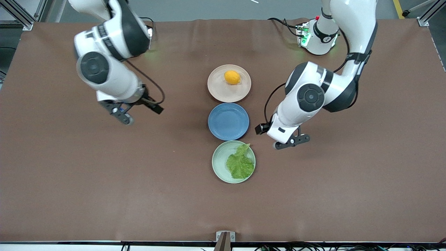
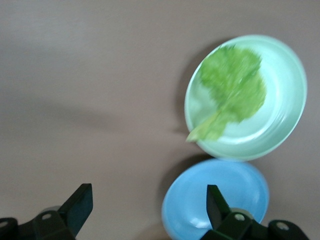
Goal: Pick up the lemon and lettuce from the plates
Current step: 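Lower and close the left gripper on the lettuce while the right gripper grasps the lemon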
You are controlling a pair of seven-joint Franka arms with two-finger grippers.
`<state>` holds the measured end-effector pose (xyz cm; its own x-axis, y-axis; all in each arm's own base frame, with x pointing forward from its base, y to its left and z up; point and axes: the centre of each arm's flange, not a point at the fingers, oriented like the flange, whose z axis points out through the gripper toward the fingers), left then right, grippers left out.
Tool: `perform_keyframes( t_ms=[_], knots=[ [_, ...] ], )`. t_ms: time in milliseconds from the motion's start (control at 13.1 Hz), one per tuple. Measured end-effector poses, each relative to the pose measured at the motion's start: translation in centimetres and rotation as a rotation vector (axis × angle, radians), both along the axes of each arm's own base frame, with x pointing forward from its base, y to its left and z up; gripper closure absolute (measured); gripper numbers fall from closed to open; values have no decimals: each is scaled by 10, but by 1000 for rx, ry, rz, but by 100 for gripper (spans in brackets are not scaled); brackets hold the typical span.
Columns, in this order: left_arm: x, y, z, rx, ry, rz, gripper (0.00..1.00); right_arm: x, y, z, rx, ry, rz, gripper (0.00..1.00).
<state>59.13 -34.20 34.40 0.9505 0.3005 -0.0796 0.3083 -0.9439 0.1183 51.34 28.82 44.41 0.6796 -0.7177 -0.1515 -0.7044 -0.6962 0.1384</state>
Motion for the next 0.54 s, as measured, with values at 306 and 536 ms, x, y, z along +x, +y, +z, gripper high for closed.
perform_keyframes(
  t_ms=[306,536],
  knots=[
    [21,-15,-52,-82,-127,158,0,-48,70,-34,-46,-28,-293,0],
    [31,-32,-84,-138,-180,266,0,-109,136,-72,-35,-82,-479,0]
  ],
)
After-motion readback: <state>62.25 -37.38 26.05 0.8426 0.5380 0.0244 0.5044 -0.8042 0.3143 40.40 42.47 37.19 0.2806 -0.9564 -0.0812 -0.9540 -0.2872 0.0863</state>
